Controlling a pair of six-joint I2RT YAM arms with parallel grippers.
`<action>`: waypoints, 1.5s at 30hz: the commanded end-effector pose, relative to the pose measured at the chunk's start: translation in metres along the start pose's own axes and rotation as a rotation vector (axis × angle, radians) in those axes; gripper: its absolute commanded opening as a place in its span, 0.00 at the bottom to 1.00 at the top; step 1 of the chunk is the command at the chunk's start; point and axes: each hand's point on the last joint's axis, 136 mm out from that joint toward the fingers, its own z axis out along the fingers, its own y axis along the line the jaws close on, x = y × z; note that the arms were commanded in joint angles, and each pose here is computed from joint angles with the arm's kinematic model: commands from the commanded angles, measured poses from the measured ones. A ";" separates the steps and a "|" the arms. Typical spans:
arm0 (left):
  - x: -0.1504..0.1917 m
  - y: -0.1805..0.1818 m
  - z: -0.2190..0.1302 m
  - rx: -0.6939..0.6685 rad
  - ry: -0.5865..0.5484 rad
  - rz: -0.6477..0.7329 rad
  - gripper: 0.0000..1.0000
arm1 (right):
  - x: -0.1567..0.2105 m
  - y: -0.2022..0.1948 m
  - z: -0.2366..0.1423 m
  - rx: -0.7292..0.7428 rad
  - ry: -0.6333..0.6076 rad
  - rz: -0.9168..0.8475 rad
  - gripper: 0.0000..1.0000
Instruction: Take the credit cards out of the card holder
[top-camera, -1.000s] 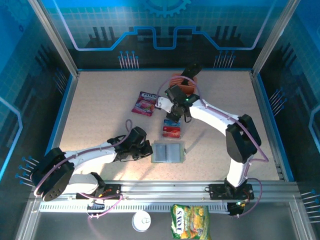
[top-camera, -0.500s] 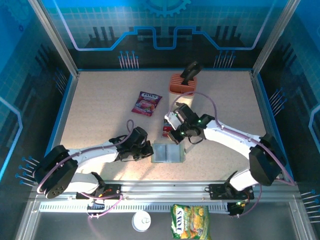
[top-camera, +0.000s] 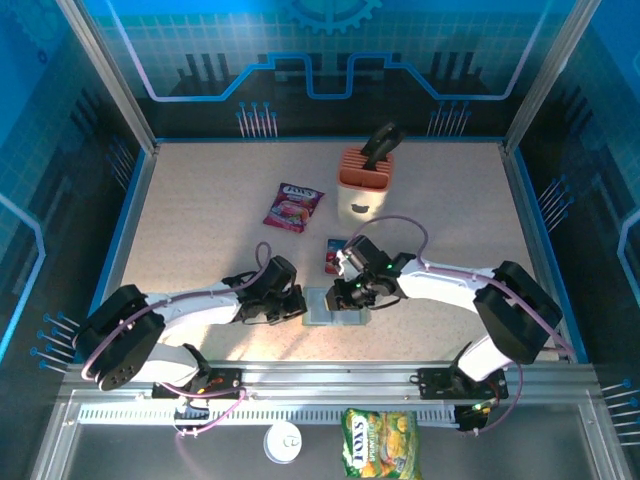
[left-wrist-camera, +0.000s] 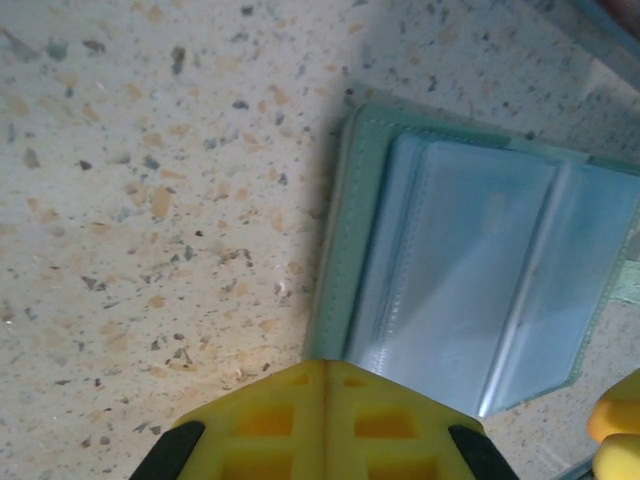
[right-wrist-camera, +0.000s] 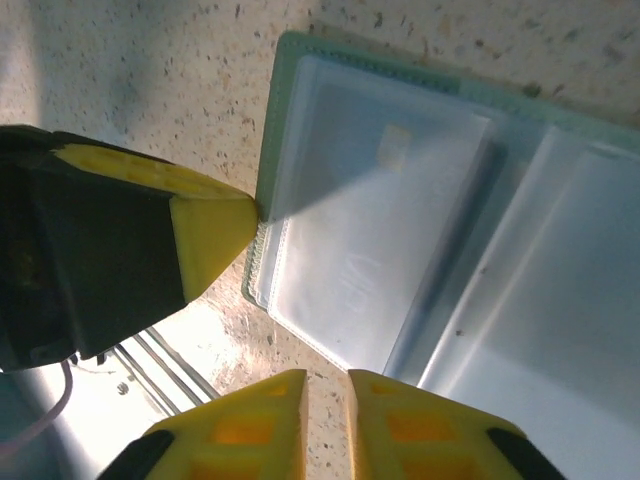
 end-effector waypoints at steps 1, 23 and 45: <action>0.007 0.010 0.005 -0.018 0.032 -0.008 0.00 | 0.002 0.013 0.010 -0.037 0.018 0.048 0.23; 0.010 0.019 0.008 -0.052 0.043 -0.020 0.00 | -0.001 -0.001 0.033 0.025 0.034 0.089 0.32; 0.009 0.020 0.007 -0.065 0.040 -0.017 0.00 | 0.002 -0.017 0.016 0.054 0.005 0.091 0.32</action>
